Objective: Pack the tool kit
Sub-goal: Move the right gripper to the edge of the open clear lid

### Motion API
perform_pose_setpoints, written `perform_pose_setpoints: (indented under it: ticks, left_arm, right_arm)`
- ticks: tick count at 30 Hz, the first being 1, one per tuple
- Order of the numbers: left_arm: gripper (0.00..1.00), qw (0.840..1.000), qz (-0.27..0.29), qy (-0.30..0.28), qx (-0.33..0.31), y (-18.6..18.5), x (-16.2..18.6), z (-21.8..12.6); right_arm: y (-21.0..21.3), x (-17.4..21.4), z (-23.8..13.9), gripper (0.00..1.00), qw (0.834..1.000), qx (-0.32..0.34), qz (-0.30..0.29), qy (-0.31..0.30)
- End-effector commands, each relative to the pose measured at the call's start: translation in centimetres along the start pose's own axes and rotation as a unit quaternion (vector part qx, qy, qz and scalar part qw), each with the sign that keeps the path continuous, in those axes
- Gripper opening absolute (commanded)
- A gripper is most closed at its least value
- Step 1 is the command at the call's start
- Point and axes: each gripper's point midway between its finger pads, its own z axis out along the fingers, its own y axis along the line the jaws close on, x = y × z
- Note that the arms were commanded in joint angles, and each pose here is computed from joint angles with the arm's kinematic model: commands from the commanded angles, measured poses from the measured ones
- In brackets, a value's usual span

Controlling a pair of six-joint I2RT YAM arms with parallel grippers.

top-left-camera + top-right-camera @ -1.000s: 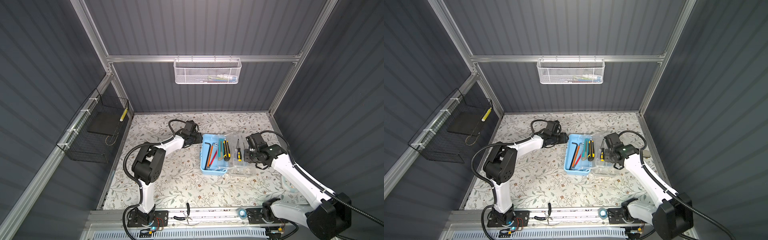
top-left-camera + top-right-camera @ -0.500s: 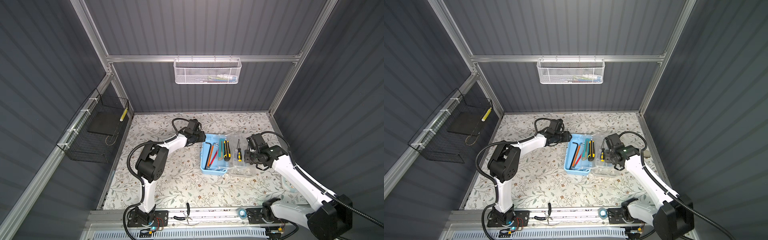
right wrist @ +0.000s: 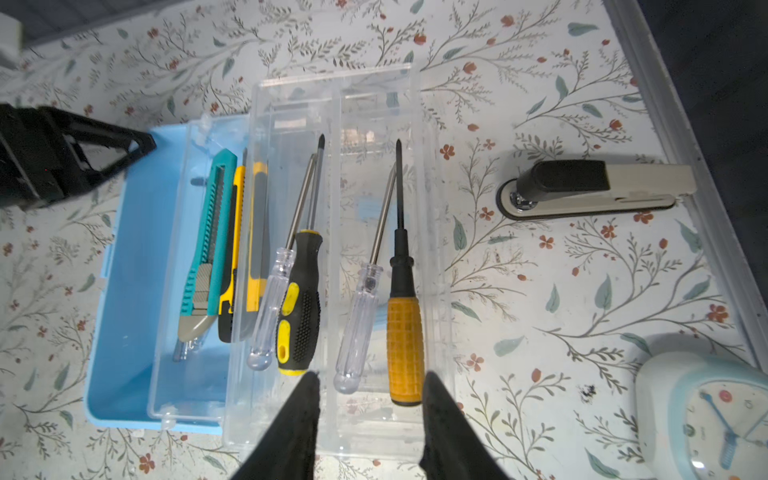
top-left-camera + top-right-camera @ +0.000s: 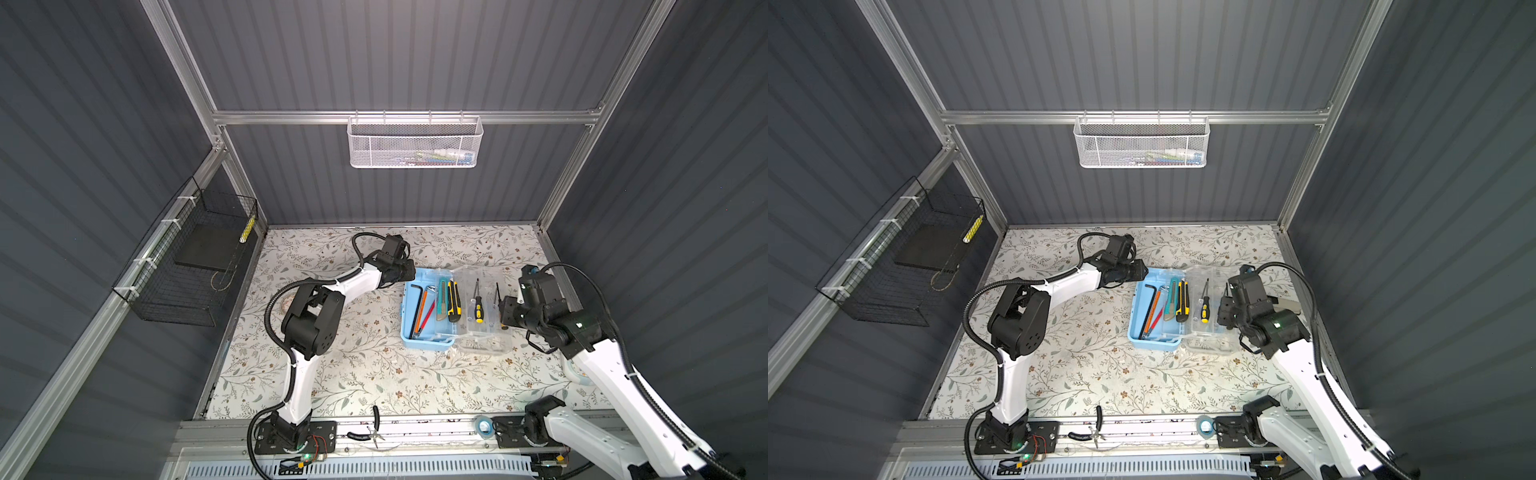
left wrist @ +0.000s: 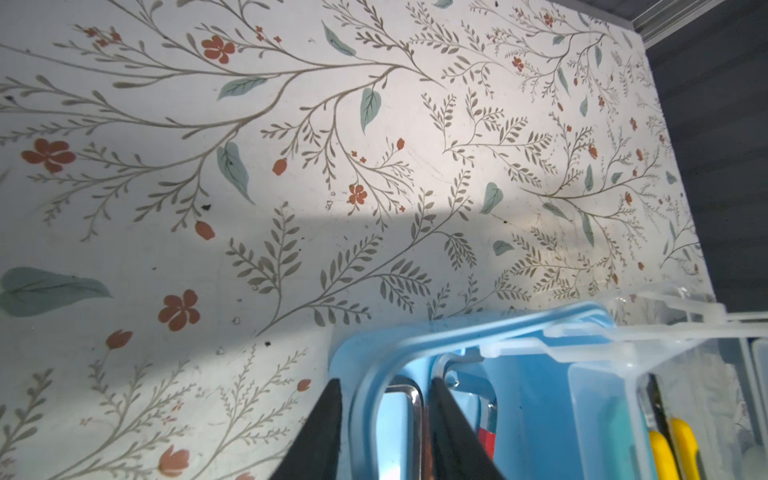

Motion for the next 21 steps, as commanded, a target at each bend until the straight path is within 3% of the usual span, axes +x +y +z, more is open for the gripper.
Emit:
perform_pose_setpoints:
  ticks: [1, 7, 16, 21]
  left_arm:
    - [0.30, 1.000, 0.008, 0.010, -0.025, 0.6, 0.4, 0.1]
    - [0.00, 0.999, 0.007, 0.016, -0.042, 1.4, 0.8, 0.5]
    - [0.00, 0.995, -0.003, -0.018, -0.096, 3.4, 0.4, -2.3]
    - [0.00, 0.987, -0.020, -0.047, -0.150, 5.8, 0.9, -5.0]
  right_arm:
    - [-1.0, 0.5, -0.4, 0.43, 1.000, -0.003, 0.030, -0.008]
    - [-2.1, 1.4, 0.0, 0.44, 0.997, -0.017, 0.077, -0.012]
    - [-4.0, 2.4, 1.6, 0.45, 0.977, -0.076, 0.200, -0.017]
    - [-3.0, 3.7, 3.0, 0.43, 0.966, -0.128, 0.226, 0.017]
